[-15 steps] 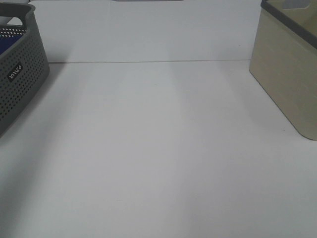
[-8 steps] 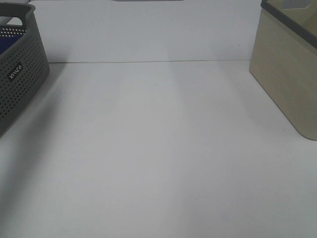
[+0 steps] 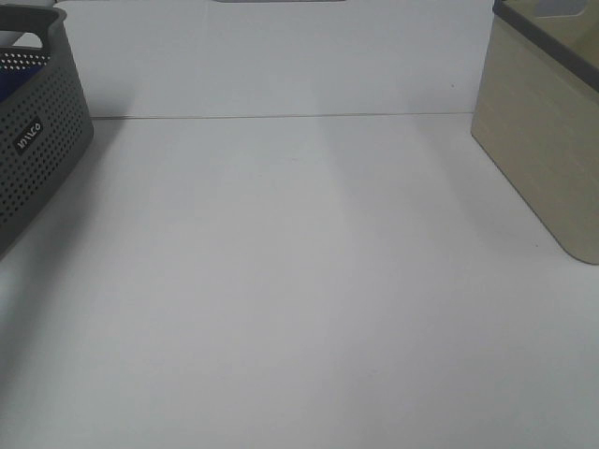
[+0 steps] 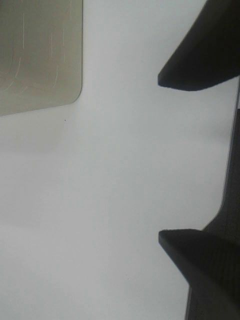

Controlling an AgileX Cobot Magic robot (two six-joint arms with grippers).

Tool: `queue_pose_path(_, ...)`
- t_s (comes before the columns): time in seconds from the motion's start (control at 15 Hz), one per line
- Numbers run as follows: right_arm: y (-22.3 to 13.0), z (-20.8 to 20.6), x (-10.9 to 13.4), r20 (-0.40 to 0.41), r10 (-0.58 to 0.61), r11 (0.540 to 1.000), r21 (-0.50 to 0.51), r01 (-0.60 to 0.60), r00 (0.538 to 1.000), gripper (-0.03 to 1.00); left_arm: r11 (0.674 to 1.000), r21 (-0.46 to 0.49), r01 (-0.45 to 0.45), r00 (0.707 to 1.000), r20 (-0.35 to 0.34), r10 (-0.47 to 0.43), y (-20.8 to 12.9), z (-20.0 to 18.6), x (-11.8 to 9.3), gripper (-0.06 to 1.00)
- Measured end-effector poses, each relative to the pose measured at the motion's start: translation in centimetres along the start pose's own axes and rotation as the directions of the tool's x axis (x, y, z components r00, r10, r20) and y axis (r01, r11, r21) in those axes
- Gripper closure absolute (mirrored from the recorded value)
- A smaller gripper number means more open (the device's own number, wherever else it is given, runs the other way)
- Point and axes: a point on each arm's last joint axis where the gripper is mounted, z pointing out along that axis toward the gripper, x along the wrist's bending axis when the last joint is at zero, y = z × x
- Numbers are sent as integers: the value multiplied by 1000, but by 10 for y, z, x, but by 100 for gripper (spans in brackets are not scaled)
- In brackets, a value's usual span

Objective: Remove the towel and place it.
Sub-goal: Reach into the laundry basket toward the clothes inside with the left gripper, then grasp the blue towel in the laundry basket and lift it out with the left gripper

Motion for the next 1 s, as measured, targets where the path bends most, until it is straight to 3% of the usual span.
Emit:
queue_pose_path(0.2, 0, 0, 0, 0, 0, 1000, 0, 0, 1000, 22, 998, -9, -59, 998, 16, 59, 6, 40, -10, -2)
queue_pose_path(0.4, 0, 0, 0, 0, 0, 1000, 0, 0, 1000, 22, 995, -56, -87, 996, -21, 86, 17, 66, -17, -2)
queue_pose_path(1.0, 0, 0, 0, -1, 0, 1000, 0, 0, 1000, 22, 990, -102, -94, 993, -87, 85, 25, 77, -16, -2)
